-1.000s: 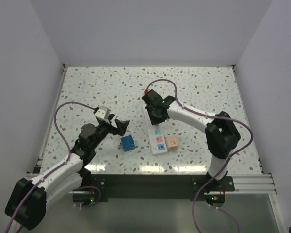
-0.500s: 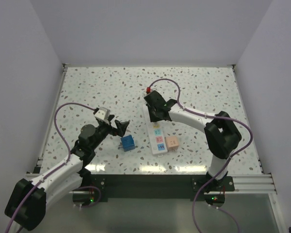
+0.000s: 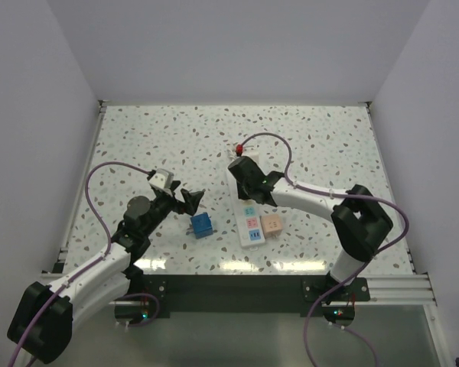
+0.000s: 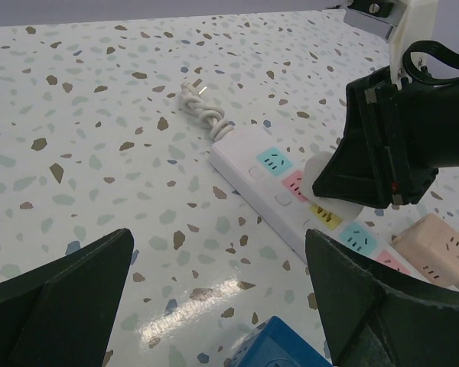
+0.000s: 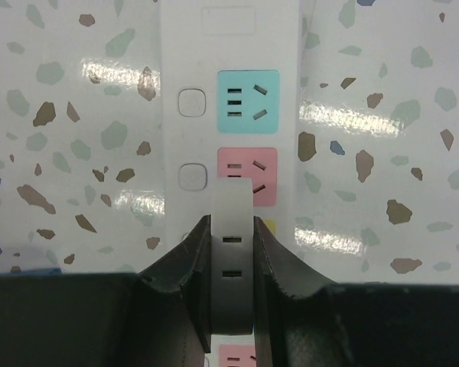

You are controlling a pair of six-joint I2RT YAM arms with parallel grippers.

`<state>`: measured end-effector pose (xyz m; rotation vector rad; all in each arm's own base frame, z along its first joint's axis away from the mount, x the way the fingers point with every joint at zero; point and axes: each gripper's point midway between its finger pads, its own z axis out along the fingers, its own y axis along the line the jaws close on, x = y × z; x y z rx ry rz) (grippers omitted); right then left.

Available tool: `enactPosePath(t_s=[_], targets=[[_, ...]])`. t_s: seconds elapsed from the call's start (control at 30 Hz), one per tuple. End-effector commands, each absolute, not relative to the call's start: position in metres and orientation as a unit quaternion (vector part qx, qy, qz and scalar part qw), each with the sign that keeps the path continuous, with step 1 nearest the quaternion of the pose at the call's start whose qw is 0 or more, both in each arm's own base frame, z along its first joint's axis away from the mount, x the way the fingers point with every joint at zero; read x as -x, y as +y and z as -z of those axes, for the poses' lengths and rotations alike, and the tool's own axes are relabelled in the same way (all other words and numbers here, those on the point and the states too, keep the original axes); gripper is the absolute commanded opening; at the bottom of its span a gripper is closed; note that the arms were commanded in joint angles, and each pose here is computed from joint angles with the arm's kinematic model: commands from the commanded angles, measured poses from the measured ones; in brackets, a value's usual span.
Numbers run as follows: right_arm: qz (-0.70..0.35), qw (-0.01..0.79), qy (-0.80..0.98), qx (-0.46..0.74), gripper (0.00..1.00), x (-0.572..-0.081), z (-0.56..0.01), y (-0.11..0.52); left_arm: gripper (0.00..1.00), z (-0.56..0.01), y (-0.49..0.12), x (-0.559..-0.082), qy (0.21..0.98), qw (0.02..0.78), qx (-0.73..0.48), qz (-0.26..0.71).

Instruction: Insert the plug

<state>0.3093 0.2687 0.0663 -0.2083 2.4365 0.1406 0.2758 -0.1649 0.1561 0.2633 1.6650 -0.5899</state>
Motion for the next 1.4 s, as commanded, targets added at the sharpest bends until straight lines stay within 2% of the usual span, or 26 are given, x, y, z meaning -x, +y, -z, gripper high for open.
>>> enactPosePath(t_s=[0.0, 0.3, 0.8, 1.37], targets=[[0.072, 0.193, 0.971, 0.118, 0.0, -0.232, 0.004, 0.207, 1.0, -0.161, -0.163, -0.276, 0.722, 0.632, -0.107, 0.261], [0.064, 0.234, 0.966, 0.089, 0.0, -0.219, 0.009, 0.203, 1.0, -0.161, -0.161, -0.277, 0.721, 0.635, -0.103, 0.256], [0.075, 0.251, 0.959, 0.107, 0.0, -0.196, 0.029, 0.195, 1.0, -0.161, -0.159, -0.278, 0.721, 0.639, -0.099, 0.251], [0.062, 0.232, 0.958, 0.155, 0.0, -0.179, 0.059, 0.196, 1.0, -0.162, -0.159, -0.277, 0.72, 0.638, -0.101, 0.253]])
